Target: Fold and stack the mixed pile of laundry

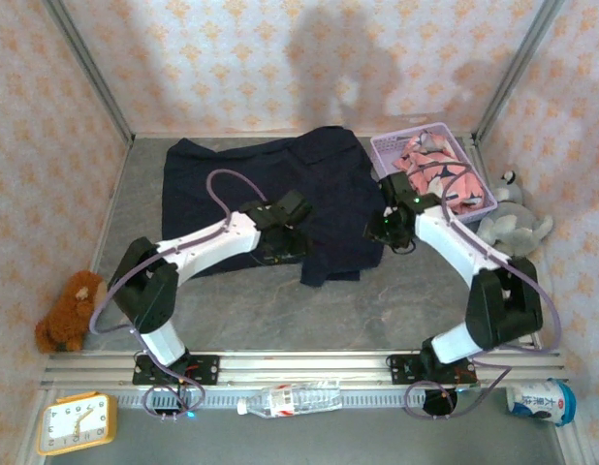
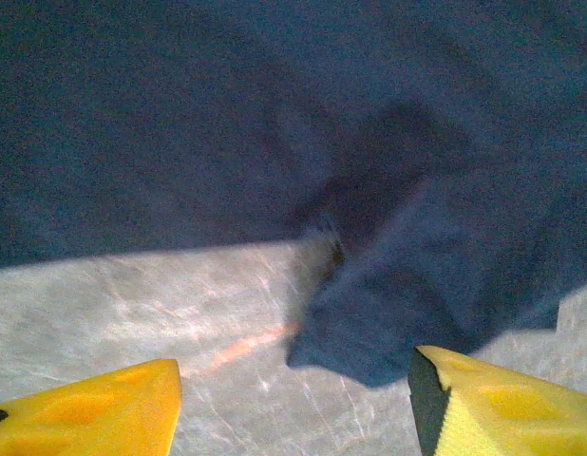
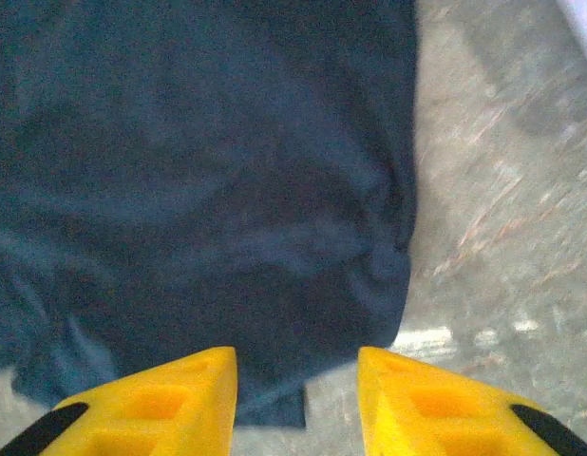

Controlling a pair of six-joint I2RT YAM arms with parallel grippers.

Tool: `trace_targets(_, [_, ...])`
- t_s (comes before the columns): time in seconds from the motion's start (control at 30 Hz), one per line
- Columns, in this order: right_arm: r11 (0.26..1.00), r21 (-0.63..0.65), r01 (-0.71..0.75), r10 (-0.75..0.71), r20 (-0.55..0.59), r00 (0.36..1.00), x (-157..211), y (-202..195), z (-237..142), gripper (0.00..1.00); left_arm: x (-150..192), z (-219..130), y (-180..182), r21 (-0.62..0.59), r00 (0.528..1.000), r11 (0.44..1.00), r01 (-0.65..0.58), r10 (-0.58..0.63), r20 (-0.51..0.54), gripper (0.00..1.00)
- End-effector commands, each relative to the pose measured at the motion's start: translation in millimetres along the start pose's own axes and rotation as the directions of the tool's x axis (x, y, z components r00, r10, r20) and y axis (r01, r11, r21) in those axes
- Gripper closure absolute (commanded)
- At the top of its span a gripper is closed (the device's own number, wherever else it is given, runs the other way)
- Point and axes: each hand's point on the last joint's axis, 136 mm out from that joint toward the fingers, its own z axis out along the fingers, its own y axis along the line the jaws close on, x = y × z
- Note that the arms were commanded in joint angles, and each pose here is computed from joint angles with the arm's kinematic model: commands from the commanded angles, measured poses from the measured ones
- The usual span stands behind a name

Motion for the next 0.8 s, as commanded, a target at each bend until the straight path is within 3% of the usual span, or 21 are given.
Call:
trace_targets(0.0, [0.999,-0.027,0.021,-0.022,-0.047,0.999,30.7,1.1,7.9,0.71,-29.0,1.5,42.6,-0.104,0.995,0.991,0.079,-0.072,0.07,0.35])
trace_targets(0.27, [0.997,-0.014,0.076,-0.077,-0.126,0.989,60.5,11.4,42.9,0.75,-66.4,13.6,71.3,-0.141,0.976,0.969,0.202,-0.188,0.109,0.36])
trace_targets(0.47, [0.989,0.083,0.123,-0.107,-0.177,0.978,78.4,6.3,64.1,0.75,-63.0,4.9,83.4,-0.161,0.974,0.964,0.21,-0.192,0.122,0.36])
trace_targets(0.63, [0.978,0.171,0.124,-0.1,-0.141,0.985,70.7,-6.7,65.5,0.7,-53.3,3.1,97.2,-0.174,0.968,0.956,0.236,-0.216,0.126,0.36])
trace_targets(0.77, [0.974,0.188,0.126,-0.096,-0.162,0.982,73.5,-10.0,76.6,0.74,-49.8,3.0,104.3,-0.185,0.966,0.952,0.245,-0.223,0.131,0.35])
